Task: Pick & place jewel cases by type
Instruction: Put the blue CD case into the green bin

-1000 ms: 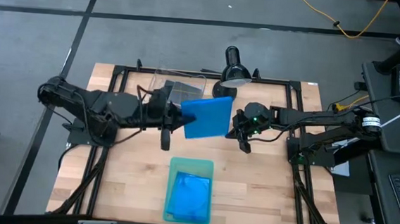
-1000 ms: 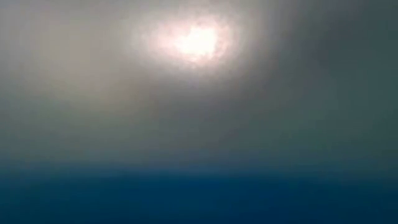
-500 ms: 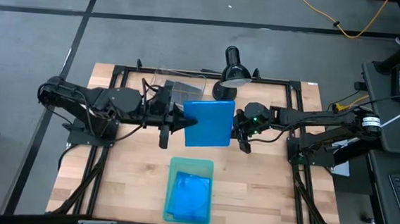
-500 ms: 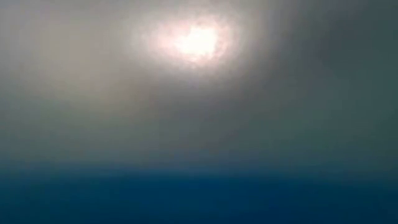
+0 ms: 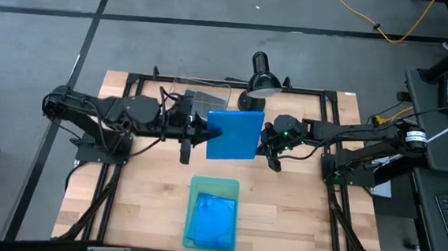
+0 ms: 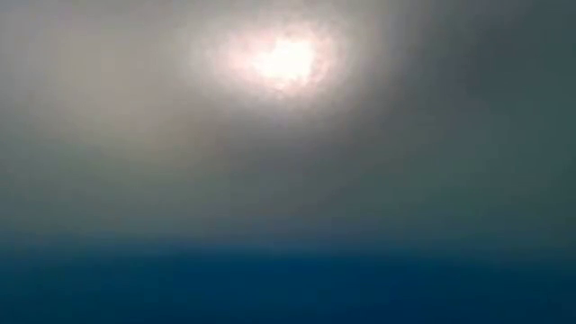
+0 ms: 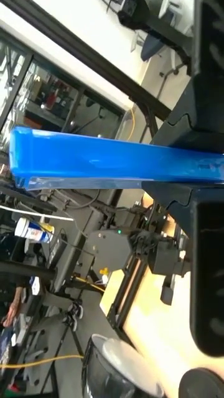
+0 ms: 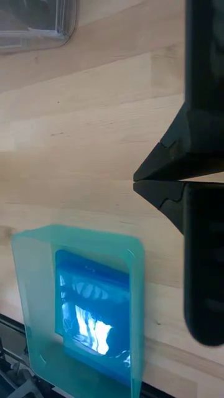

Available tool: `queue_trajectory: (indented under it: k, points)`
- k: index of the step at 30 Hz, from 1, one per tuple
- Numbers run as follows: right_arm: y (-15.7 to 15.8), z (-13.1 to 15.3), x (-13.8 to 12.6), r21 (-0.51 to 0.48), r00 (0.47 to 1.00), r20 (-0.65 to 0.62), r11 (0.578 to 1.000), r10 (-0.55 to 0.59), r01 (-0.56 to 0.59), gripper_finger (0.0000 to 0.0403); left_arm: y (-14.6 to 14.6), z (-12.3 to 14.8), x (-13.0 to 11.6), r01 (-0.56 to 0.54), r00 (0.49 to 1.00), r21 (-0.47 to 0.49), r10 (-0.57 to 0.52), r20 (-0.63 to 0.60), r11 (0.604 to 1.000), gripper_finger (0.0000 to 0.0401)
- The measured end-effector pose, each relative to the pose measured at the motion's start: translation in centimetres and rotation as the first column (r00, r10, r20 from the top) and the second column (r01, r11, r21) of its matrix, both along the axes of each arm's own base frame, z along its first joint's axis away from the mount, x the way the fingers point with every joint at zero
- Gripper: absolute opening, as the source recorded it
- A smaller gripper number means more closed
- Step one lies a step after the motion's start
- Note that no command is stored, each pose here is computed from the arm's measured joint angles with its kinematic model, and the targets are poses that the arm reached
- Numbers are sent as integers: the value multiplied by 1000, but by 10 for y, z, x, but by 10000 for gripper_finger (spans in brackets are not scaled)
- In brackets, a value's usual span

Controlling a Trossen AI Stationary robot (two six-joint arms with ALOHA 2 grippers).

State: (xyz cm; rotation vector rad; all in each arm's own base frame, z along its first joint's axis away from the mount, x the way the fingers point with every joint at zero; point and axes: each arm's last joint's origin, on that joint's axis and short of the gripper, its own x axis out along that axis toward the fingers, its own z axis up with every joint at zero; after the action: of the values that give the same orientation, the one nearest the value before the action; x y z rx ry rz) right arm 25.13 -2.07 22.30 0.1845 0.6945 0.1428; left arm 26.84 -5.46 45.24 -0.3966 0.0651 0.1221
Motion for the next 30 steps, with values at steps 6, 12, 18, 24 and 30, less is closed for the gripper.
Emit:
queue_trajectory:
  k: [6,12,18,24,30]
  points:
    - [0,0,0,1,1000,0,1000,-1,1,6,10,0,2,-35,999,9,35,-4,999,36]
    - [0,0,0,-1,1000,0,1000,1,-1,6,15,-1,3,-51,999,37,51,-9,998,34]
    - [0,0,0,-19,1000,4,1000,14,-14,6,18,-2,3,-52,998,112,56,-34,992,33]
    - [0,0,0,-27,1000,6,999,20,-19,6,7,-9,0,49,989,428,15,-147,903,27]
    - [-1,0,0,-43,1000,4,999,3,-3,6,-9,-15,-6,105,967,699,92,-239,707,26]
